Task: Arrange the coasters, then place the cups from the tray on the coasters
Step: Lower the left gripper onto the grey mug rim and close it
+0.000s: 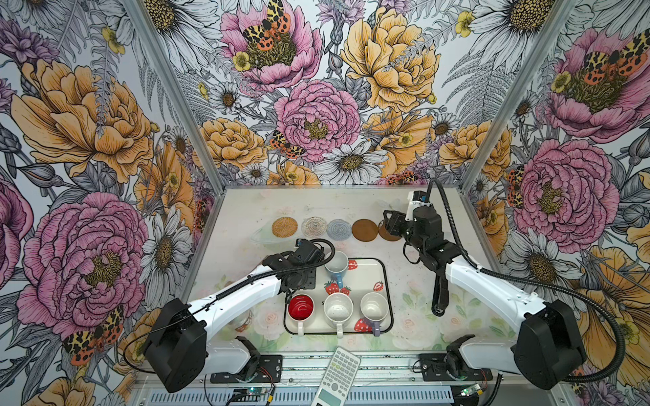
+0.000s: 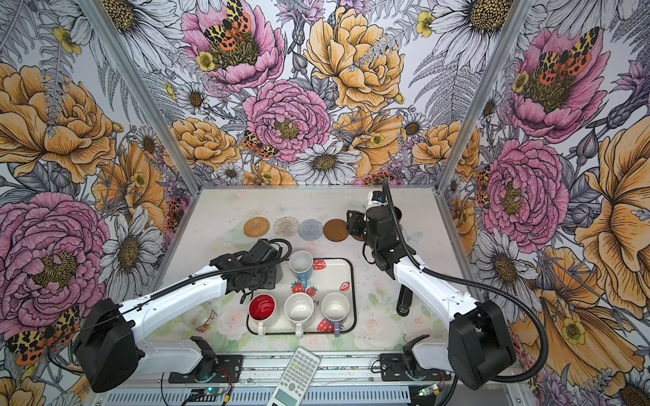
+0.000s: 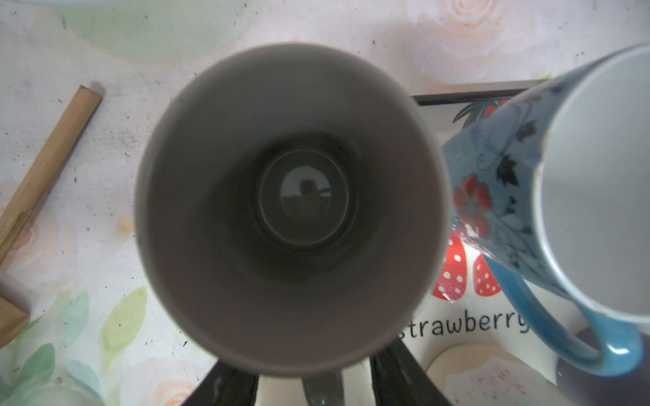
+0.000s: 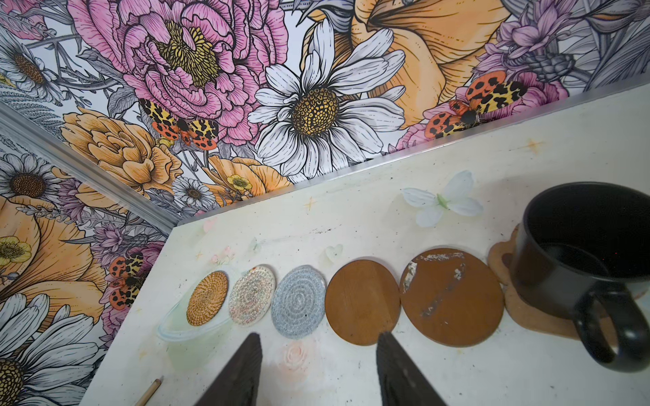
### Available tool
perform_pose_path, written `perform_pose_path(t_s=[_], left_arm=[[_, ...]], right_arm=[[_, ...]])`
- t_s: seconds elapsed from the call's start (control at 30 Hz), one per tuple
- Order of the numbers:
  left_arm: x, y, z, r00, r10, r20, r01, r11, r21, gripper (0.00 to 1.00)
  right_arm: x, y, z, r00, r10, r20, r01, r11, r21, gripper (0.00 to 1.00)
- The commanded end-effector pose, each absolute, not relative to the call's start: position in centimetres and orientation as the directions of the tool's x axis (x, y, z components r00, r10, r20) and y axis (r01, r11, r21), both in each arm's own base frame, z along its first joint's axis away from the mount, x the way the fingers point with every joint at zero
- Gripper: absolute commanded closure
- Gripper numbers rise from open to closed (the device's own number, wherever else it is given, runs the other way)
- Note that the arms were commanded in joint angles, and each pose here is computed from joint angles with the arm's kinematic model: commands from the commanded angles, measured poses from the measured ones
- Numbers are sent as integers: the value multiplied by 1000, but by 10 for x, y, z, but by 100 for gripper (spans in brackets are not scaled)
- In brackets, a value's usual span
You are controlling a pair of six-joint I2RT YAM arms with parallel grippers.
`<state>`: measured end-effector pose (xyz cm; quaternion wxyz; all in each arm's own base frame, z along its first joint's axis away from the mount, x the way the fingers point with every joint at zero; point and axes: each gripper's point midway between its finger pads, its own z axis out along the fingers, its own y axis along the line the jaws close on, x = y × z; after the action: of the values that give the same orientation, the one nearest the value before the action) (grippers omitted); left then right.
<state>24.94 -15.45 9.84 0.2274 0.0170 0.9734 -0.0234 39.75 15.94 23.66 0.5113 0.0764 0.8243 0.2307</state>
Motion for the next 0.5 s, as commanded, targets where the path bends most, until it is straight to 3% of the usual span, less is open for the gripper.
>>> perform_pose_path(t_s=[0.0,0.4,0.47], left_arm=[[259,-156,96,-887,-29,-462,10,997,-81,56],[266,-151,87,-890,-46,-453,-13,997,-75,69],[266,-152,88,-891,-45,-452,-12,997,-76,75]], right_arm=[[404,161,241,-456,373,-808,-117,875,470,46],[407,161,237,-464,370,-805,-116,875,469,47],[407,161,236,-465,369,-805,-115,876,468,47]])
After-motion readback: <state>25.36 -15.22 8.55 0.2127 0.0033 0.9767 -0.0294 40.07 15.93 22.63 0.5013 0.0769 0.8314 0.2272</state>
